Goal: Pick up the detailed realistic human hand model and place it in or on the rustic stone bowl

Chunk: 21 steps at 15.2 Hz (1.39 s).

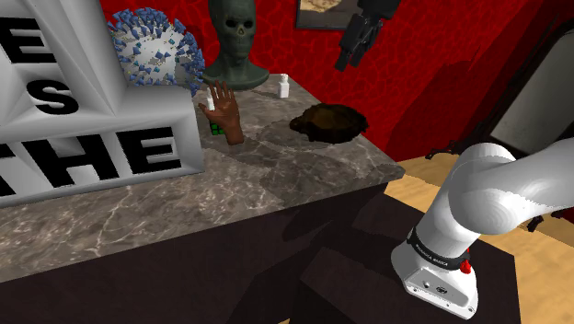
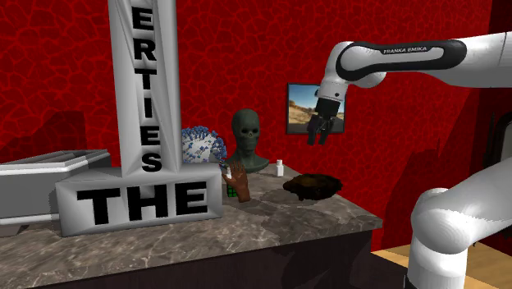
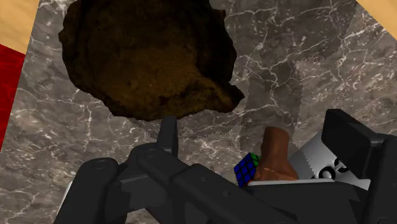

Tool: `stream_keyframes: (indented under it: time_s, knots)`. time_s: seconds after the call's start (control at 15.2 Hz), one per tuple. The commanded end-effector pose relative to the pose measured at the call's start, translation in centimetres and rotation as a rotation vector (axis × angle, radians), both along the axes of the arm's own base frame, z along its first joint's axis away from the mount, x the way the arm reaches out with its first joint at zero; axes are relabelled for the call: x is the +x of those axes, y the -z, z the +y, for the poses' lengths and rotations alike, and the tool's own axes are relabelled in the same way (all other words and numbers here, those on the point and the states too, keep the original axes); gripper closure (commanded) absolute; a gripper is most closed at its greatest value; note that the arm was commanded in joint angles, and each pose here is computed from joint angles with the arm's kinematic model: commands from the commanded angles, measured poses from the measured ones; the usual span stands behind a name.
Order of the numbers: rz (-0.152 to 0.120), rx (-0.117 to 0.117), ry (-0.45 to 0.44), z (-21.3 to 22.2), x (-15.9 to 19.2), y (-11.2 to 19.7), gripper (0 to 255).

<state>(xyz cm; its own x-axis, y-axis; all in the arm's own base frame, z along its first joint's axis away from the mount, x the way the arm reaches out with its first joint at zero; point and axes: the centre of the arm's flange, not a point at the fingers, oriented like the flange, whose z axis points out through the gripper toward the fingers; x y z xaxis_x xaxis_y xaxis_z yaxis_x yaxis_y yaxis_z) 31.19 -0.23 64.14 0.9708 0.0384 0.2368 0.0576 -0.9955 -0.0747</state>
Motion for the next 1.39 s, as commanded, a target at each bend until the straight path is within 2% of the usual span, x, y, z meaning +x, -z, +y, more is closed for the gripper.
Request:
stream_keyframes:
  time_s: [0.0,0.66,1.32]
  knots:
    - [0.0,0.0,0.0,0.0,0.0,0.0,0]
    - [-0.171,-0.09,0.184,10.7,4.8,7.7,0]
    - [-0.342,-0.18,0.367,19.5,12.8,15.2,0]
